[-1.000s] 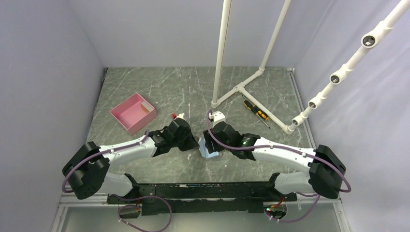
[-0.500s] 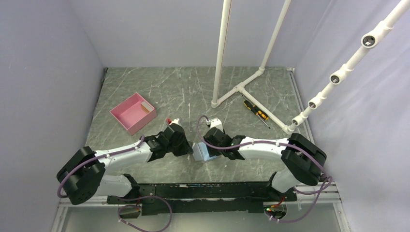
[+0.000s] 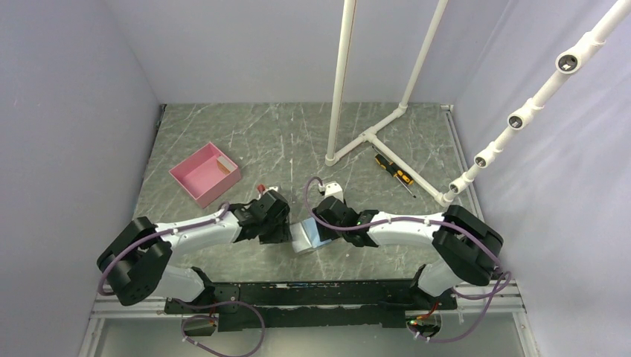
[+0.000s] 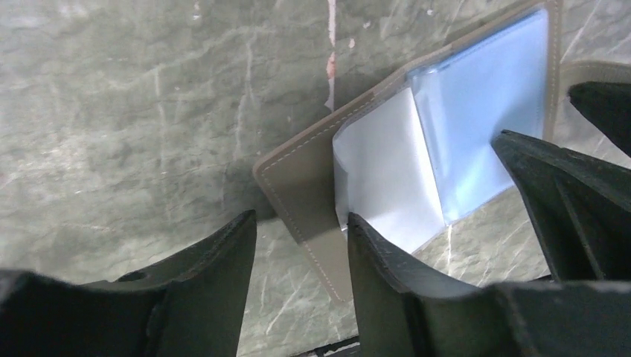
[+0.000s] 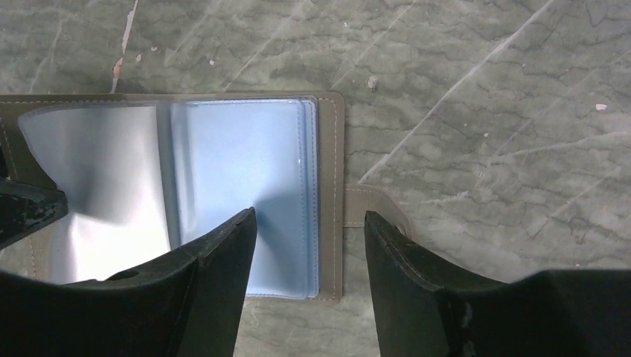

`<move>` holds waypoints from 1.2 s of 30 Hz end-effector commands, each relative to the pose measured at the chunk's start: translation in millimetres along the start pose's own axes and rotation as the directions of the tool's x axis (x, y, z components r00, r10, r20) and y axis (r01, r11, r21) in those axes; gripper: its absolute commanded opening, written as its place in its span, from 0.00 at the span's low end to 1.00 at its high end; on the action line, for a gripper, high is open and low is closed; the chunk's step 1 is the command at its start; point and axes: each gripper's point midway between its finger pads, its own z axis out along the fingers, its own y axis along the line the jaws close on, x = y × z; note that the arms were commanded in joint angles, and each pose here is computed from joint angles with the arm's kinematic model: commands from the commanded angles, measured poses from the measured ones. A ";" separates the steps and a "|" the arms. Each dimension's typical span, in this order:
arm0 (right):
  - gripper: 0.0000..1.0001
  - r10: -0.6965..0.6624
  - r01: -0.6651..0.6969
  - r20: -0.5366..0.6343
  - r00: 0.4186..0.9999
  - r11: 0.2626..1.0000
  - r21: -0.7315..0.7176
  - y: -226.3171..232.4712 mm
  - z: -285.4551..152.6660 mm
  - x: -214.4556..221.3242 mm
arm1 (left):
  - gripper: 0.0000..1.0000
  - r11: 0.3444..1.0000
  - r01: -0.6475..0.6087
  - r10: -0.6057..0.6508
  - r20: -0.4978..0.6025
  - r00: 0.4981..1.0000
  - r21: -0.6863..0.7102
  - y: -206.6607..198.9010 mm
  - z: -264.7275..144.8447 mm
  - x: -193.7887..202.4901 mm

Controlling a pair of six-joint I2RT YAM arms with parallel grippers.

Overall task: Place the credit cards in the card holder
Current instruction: Open the card holder at the center of the board.

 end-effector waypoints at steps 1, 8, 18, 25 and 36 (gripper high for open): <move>0.58 -0.005 0.005 0.009 1.000 1.000 -0.021 1.1 -9.8 -5.6 | 0.56 0.997 -0.070 0.071 0.013 0.997 -0.034 4.6 -20.6 -8.1; 0.60 -0.010 0.011 0.025 1.000 0.999 -0.039 4.2 -12.0 -10.6 | 0.66 0.981 -0.091 0.070 0.119 0.990 0.174 -38.1 -78.7 -32.6; 0.59 0.026 -0.023 0.031 0.999 0.996 -0.090 13.2 -14.7 -12.3 | 0.46 0.875 -0.091 0.009 0.173 0.985 0.475 -114.9 -95.9 -57.6; 0.59 0.047 -0.036 0.072 0.996 0.987 -0.154 24.8 -24.7 -24.9 | 0.35 0.917 0.016 -0.099 0.191 0.977 0.398 -92.7 -81.2 -61.3; 0.73 -0.056 0.068 0.108 0.993 0.992 -0.105 38.9 -33.9 -40.9 | 0.42 0.935 0.104 -0.195 0.247 0.949 0.338 -29.9 -108.1 -38.1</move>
